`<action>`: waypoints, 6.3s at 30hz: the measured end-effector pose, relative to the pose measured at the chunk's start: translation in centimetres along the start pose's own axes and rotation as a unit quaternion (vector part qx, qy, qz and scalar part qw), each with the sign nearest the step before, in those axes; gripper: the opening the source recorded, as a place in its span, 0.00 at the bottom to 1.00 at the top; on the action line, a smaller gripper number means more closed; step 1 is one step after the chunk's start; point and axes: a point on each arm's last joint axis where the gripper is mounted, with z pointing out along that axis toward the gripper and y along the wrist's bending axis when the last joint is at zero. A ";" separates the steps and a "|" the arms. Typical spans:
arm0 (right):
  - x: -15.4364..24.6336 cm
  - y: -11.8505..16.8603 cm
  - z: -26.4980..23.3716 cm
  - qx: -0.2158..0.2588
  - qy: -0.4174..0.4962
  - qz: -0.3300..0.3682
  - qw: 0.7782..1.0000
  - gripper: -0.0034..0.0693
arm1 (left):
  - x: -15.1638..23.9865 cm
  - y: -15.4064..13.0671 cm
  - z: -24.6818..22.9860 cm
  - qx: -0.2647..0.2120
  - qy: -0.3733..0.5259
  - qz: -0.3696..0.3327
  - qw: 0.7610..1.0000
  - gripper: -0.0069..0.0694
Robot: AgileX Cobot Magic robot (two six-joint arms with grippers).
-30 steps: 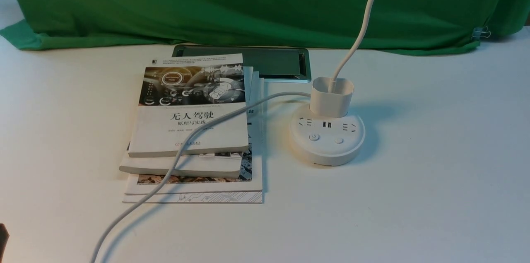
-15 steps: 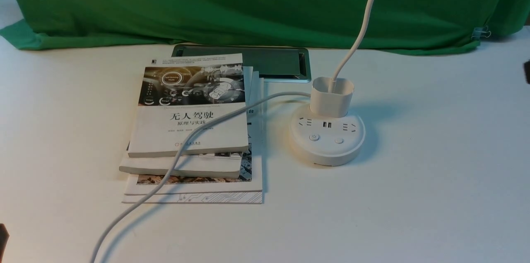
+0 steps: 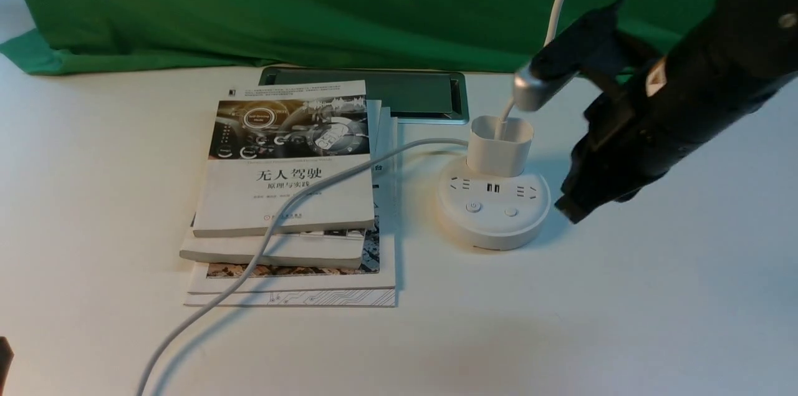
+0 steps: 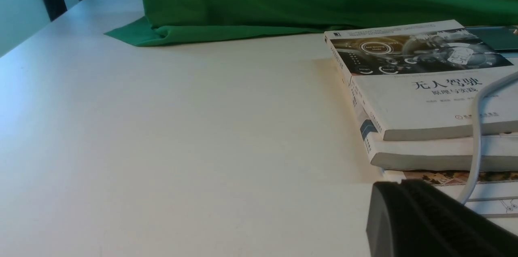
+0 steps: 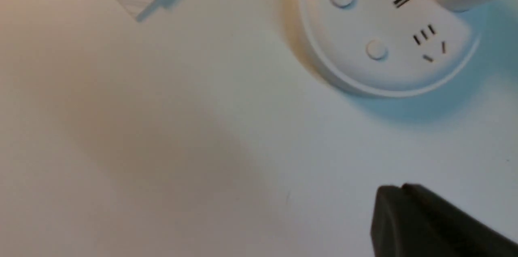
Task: Turn on the desk lamp on the white desktop with your hand.
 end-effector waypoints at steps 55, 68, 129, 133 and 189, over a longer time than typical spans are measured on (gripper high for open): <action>-1.6 -3.0 12.9 0.034 -0.009 0.022 0.999 0.09 | 0.0 0.0 0.0 0.000 0.000 0.000 1.000 0.12; -1.8 -2.9 11.6 0.036 -0.013 0.022 0.999 0.10 | 0.0 0.0 0.0 0.000 0.000 0.000 1.000 0.12; 29.2 7.6 -5.8 0.275 -0.478 0.293 0.782 0.30 | 0.0 0.0 0.0 0.000 0.000 0.000 1.000 0.12; 30.1 7.5 -4.6 0.303 -0.482 0.304 0.764 0.31 | 0.0 0.0 0.0 0.000 0.000 0.000 1.000 0.12; 30.8 7.6 -3.4 0.300 -0.433 0.329 0.784 0.37 | 0.0 0.0 0.0 0.000 0.000 0.000 1.000 0.12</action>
